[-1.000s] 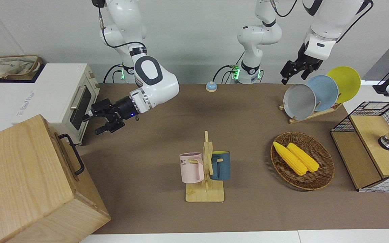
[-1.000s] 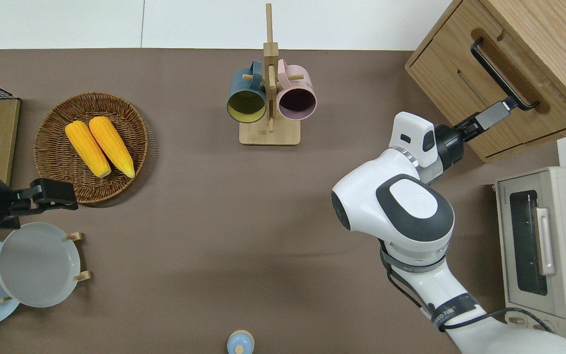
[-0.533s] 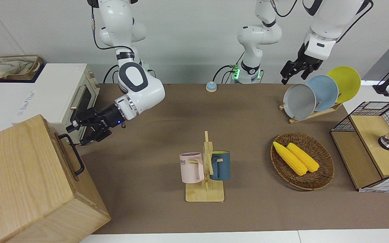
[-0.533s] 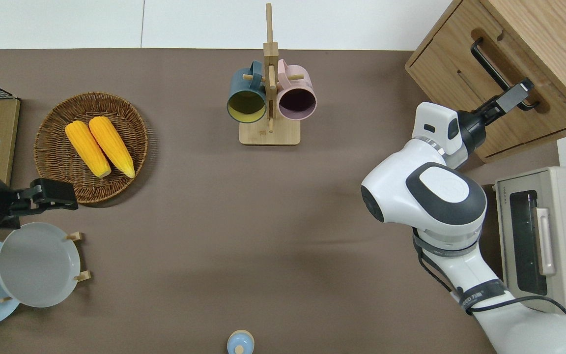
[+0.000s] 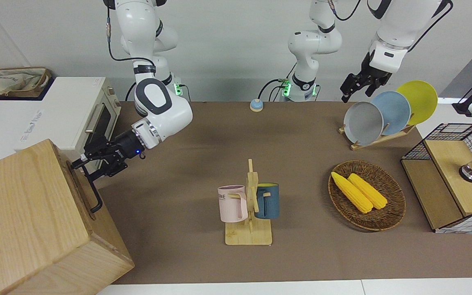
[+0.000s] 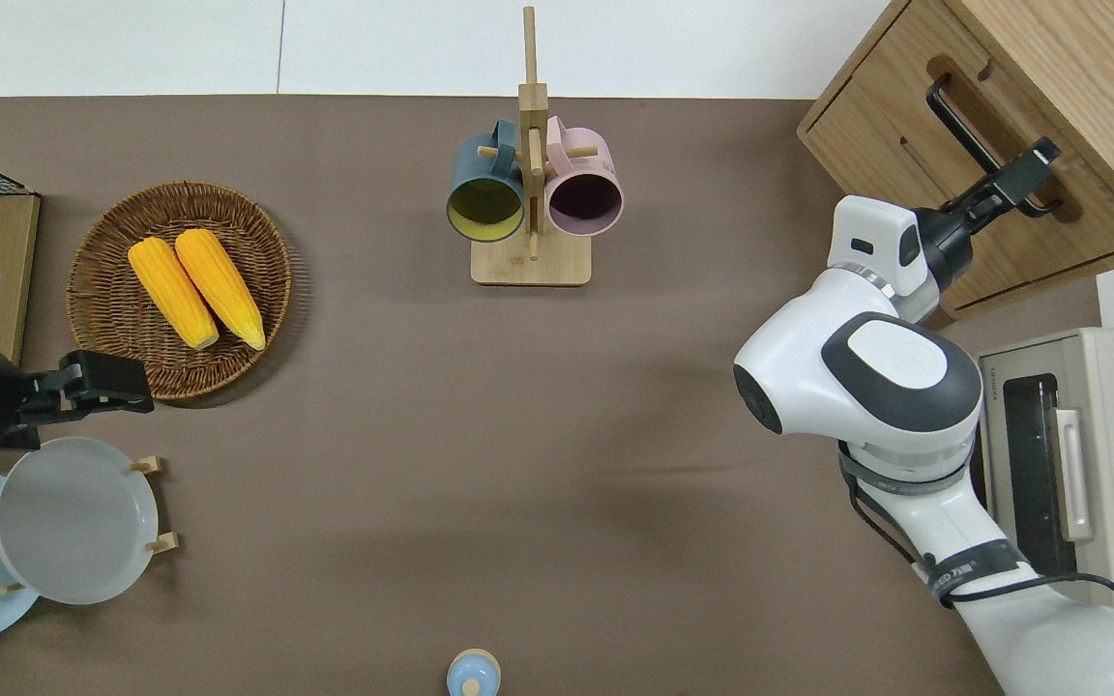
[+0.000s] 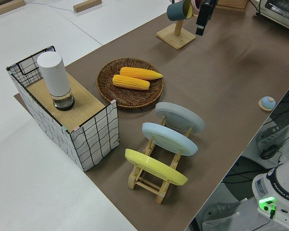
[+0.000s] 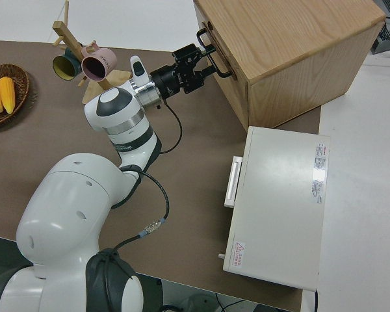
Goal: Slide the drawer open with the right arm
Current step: 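Hook the right gripper onto the black drawer handle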
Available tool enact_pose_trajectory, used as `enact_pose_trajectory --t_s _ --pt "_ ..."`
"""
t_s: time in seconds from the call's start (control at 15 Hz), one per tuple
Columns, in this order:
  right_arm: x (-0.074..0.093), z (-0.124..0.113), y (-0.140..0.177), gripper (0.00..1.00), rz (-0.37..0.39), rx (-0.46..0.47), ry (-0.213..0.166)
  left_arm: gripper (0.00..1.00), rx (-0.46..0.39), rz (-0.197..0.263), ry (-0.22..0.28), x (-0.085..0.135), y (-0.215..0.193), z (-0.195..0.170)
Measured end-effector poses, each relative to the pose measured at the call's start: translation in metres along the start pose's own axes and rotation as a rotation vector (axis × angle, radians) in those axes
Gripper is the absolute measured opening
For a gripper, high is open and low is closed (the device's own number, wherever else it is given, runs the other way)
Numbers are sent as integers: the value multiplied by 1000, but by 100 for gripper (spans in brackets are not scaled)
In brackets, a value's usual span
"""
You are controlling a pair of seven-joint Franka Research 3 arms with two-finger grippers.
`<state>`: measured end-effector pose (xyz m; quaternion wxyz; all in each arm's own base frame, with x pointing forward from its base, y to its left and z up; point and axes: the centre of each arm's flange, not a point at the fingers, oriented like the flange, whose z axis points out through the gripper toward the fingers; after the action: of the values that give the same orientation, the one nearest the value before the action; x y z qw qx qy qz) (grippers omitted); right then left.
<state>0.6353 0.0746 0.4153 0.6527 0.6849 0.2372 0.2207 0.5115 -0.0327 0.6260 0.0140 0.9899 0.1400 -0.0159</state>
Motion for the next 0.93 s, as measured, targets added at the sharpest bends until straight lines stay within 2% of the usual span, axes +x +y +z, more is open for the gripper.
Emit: enact_pose_trajectory --t_s 0.07,0.13,0.4,0.53,0.67,0.93 --pt "1 0 0 80 2 1 6 100 0 0 0 0 0 0" --pt "1 -1 0 72 3 -2 14 100 0 0 0 0 0 0" --pt "3 -2 -10 33 1 11 32 100 0 0 0 0 0 0" --pt "4 -2 -12 30 0 9 35 100 0 0 0 0 0 0" --pt "4 -2 -16 17 13 15 37 100 0 0 0 0 0 0" --pt "4 -3 -15 17 15 15 38 100 0 0 0 0 0 0"
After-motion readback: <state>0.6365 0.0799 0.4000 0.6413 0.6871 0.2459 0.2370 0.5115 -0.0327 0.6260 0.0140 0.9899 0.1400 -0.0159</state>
